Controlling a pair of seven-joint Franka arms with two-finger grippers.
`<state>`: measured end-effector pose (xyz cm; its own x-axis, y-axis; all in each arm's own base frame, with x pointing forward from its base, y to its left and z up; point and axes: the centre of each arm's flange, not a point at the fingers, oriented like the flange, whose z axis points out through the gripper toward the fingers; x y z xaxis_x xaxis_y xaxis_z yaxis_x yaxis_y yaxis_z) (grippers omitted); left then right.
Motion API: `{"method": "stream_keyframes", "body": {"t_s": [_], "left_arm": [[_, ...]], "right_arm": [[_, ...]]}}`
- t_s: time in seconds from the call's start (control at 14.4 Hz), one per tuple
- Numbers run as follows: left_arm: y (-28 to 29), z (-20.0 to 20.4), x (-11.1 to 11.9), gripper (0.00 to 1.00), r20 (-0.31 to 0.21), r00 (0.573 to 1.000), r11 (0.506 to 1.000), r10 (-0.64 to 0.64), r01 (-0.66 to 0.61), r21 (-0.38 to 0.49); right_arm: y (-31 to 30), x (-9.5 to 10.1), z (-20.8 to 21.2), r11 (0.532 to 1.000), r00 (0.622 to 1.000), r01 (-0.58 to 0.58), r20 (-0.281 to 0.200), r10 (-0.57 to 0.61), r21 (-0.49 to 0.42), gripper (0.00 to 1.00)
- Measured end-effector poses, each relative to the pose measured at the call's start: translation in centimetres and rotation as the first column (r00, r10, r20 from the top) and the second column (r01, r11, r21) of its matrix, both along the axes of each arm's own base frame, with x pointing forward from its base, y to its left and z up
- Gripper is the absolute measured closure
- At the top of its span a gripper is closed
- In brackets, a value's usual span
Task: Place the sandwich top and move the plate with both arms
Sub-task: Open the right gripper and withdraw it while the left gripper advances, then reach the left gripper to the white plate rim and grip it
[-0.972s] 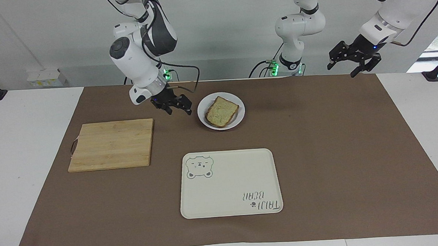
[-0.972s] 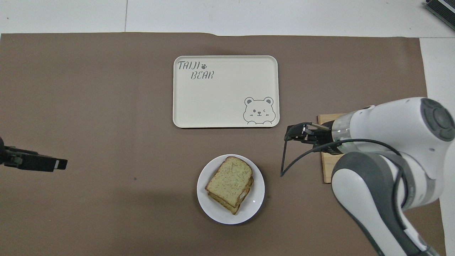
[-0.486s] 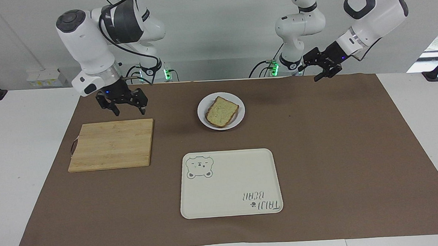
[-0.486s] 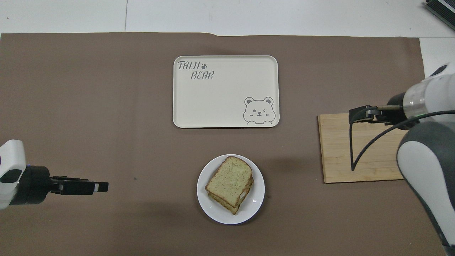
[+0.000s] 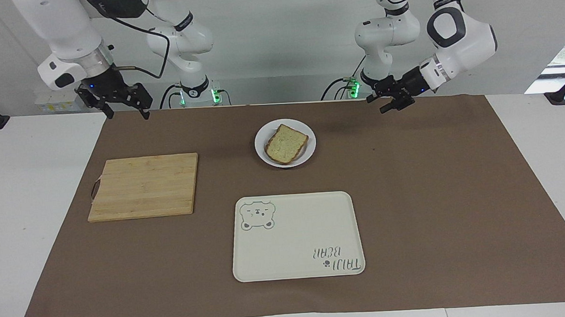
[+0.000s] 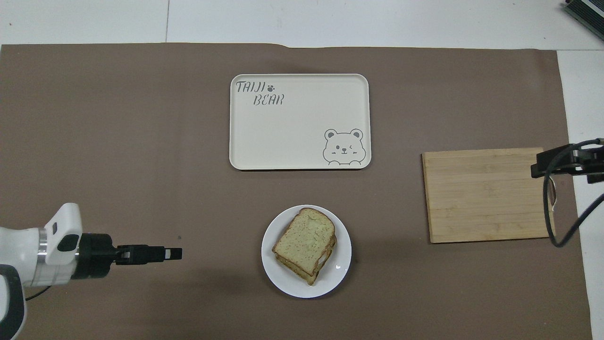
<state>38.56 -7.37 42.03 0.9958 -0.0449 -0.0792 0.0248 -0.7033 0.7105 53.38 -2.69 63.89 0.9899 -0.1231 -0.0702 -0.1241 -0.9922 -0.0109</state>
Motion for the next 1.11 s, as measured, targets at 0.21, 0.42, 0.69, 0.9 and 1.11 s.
{"method": "stream_keyframes", "body": {"t_s": [0.21, 0.42, 0.69, 0.9, 1.11], "left_arm": [[-4.4, -4.1, -2.4, 0.25, 0.003, 1.0, 0.999, 0.01, -0.01, -0.038], [-7.4, -6.4, -4.2, 0.28, 0.032, 0.998, 0.994, 0.05, -0.046, -0.098], [-10.5, -9.3, -5.5, 0.32, 0.072, 0.992, 0.982, 0.105, -0.092, -0.167], [-11.3, -11.7, -5.9, 0.36, 0.087, 0.991, 0.98, 0.103, -0.087, -0.178], [-11.3, -14.0, -6.1, 0.4, 0.086, 0.99, 0.979, 0.107, -0.09, -0.183]], "right_arm": [[0.3, 0.3, -0.3, 1.0, 1.0, -0.004, -0.005, 0.004, 0.006, 0.0], [0.8, 0.5, -0.7, 1.0, 1.0, -0.013, -0.011, 0.013, 0.012, 0.0], [0.8, 0.5, -0.6, 1.0, 1.0, -0.014, -0.01, 0.014, 0.012, 0.0], [0.8, 0.5, -0.6, 1.0, 1.0, -0.014, -0.01, 0.014, 0.012, 0.0], [0.8, 0.5, -0.6, 1.0, 1.0, -0.014, -0.01, 0.014, 0.012, 0.0]]}}
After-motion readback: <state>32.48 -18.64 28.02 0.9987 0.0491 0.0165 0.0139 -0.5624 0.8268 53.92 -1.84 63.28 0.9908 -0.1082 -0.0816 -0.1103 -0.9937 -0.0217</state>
